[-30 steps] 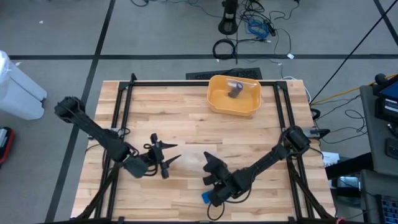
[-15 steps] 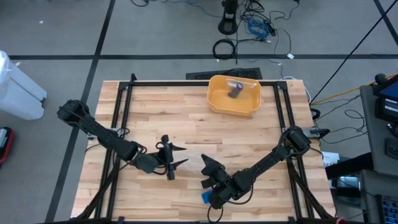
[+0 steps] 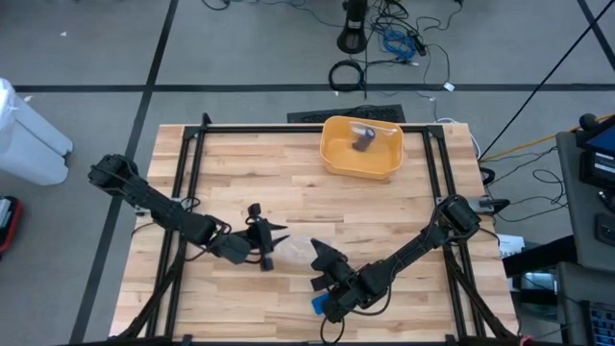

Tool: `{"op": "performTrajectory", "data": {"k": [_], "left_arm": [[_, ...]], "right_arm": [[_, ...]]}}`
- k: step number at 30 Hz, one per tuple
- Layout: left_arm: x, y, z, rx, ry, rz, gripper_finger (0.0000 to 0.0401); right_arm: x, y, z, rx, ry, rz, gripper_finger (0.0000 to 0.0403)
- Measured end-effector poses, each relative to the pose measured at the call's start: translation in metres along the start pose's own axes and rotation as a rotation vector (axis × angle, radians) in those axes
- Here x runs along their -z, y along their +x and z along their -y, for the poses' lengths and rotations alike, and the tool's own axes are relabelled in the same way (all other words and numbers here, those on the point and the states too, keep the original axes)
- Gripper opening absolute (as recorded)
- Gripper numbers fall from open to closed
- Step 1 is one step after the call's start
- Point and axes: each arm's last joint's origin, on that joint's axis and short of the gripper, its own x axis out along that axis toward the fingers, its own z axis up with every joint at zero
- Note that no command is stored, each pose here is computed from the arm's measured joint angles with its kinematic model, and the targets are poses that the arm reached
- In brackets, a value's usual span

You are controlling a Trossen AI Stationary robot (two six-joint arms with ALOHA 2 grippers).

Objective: Roll bandage
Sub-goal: Put the blue bandage into the transparent zip bag

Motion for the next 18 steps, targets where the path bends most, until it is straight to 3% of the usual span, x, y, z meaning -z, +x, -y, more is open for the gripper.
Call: {"op": "performTrajectory", "data": {"k": [7,14,18], "left_arm": [[0.000,0.000,-0.004,-0.108,-0.021,0.012,0.0011],[0.000,-0.005,-0.004,-0.267,-0.030,0.055,0.0003],[0.000,-0.012,0.001,-0.343,-0.024,0.092,0.0002]], "right_arm": [[-0.001,-0.001,0.002,0.004,-0.001,0.006,0.0000],[-0.010,-0.001,0.003,-0.127,0.188,0.205,0.0000],[-0.011,0.002,0.005,-0.156,0.374,0.215,0.0000]]}}
